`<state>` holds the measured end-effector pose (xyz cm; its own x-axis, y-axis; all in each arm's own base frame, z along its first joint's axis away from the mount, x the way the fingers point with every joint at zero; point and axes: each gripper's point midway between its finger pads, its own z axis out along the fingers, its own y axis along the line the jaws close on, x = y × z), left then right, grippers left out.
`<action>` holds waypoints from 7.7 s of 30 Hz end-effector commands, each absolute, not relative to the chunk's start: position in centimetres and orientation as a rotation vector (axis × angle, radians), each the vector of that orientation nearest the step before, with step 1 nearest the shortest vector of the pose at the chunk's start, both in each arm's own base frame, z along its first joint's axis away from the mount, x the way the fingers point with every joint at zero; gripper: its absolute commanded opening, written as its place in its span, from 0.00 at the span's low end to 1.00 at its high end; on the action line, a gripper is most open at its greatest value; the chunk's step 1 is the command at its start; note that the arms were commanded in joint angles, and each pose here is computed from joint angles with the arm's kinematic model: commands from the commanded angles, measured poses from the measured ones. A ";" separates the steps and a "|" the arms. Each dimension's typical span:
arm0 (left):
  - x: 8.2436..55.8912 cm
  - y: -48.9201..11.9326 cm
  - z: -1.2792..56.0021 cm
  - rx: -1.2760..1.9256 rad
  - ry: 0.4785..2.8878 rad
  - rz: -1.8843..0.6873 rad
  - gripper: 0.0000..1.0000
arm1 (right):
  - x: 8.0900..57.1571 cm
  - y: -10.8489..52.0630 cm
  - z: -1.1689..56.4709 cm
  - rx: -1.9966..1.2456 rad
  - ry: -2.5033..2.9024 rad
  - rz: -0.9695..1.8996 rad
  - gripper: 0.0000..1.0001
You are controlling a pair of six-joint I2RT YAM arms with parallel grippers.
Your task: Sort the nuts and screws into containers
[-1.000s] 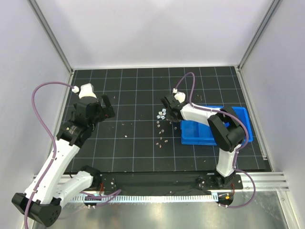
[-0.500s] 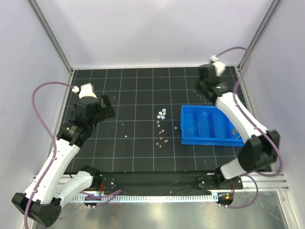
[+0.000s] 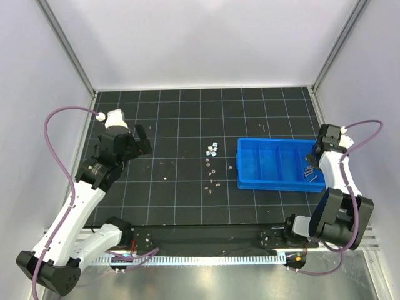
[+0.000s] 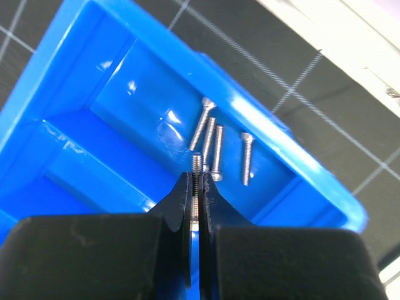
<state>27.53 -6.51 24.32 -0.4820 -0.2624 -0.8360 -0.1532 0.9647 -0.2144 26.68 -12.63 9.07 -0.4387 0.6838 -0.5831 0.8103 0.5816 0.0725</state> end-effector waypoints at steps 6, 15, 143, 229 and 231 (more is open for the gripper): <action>28.2 -7.0 24.9 -0.277 2.056 -0.162 1.00 | 29.4 -13.7 11.5 1.107 2.163 -0.283 0.35; 28.1 -7.5 25.2 -0.257 2.043 -0.200 1.00 | 33.1 -4.4 24.0 0.682 2.045 -0.048 0.84; 28.1 -8.9 24.6 -0.190 2.079 -0.259 1.00 | 39.3 27.7 14.6 -0.102 2.334 0.197 0.77; 28.3 -8.8 24.2 -0.192 2.094 -0.246 1.00 | 34.3 -1.9 19.6 0.602 2.227 -0.073 0.82; 28.2 -8.9 24.2 -0.189 2.095 -0.250 1.00 | 34.6 1.9 22.0 0.465 2.209 -0.022 0.86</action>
